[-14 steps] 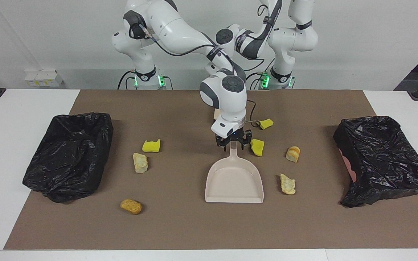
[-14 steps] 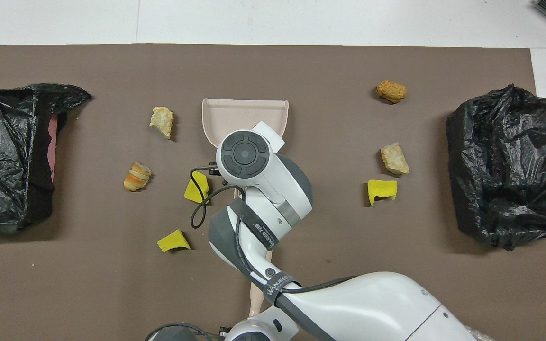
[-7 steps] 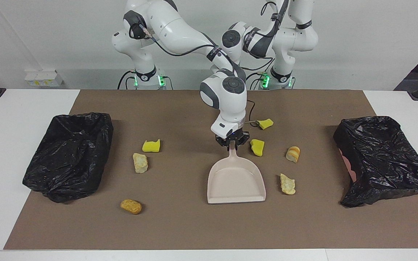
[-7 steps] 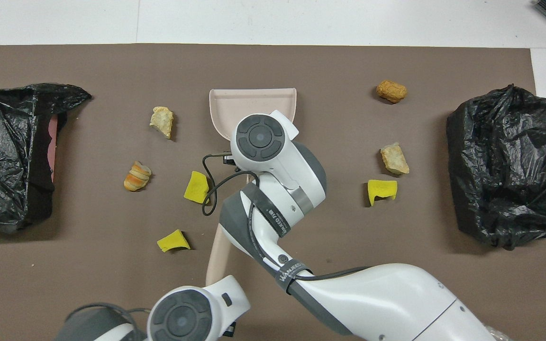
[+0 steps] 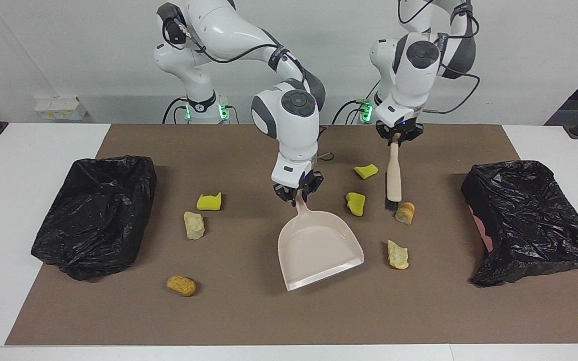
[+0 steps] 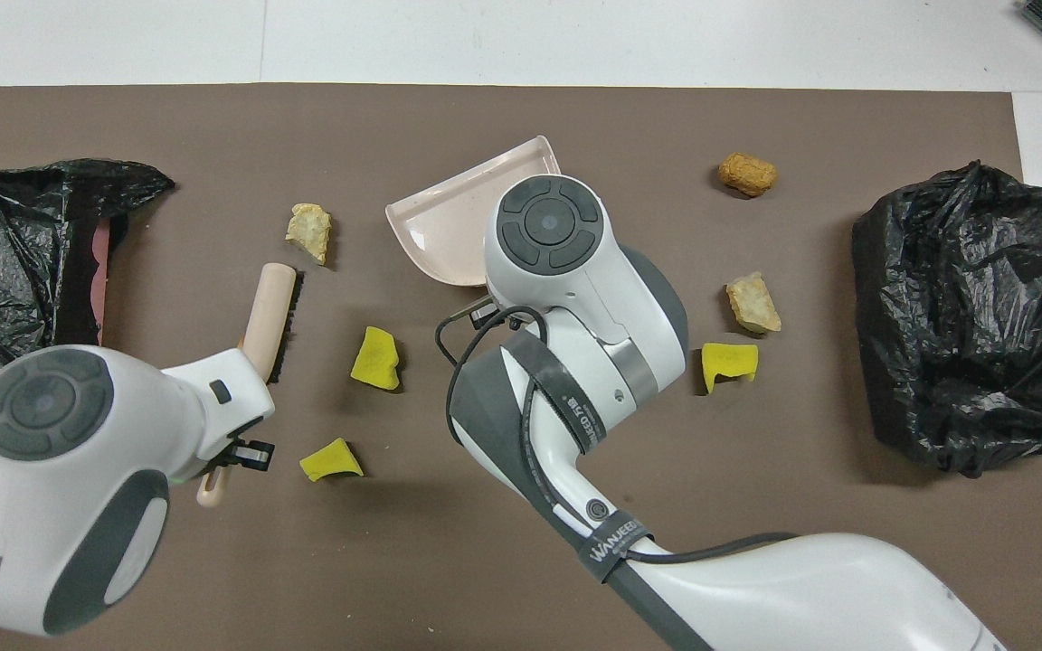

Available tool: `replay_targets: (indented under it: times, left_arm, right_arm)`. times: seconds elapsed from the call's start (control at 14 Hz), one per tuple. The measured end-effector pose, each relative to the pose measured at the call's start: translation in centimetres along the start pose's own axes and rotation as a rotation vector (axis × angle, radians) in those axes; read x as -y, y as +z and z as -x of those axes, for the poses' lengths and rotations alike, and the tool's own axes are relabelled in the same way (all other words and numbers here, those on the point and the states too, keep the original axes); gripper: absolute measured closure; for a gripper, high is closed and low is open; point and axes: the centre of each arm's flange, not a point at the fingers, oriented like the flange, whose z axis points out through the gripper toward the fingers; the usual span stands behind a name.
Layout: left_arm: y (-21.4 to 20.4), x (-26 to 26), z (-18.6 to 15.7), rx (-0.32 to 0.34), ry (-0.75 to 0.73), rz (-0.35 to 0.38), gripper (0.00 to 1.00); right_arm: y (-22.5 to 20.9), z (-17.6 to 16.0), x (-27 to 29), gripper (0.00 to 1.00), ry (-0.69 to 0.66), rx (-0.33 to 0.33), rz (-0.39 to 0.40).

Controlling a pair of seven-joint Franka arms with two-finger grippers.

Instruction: Sweep and dump trash in bin

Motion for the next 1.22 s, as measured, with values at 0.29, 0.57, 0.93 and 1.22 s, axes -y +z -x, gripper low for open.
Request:
replay_targets:
  times: [0.29,0.57,0.93,1.22]
  left_arm:
    - [2.0,3.1,-6.2,0.008,0.045,-0.026,0.73]
    - [5.3,7.8,-10.4,-0.022,0.113,-0.039,0.73]
    - [6.3,11.2,-14.8,-0.039,0.247,-0.071,0.73]
    - [8.0,11.6,-15.6,-0.01,0.304,-0.076,0.73]
  right_arm:
    - [-2.0,3.0,-0.6,0.68,-0.3,0.153,0.01]
    - [-1.6,3.9,-3.2,0.68,-0.631,0.2,-0.029]
    - [1.4,4.6,-7.0,0.68,-0.864,0.194,-0.059]
    - [3.4,6.0,-5.6,0.68,-0.921,0.214,-0.054]
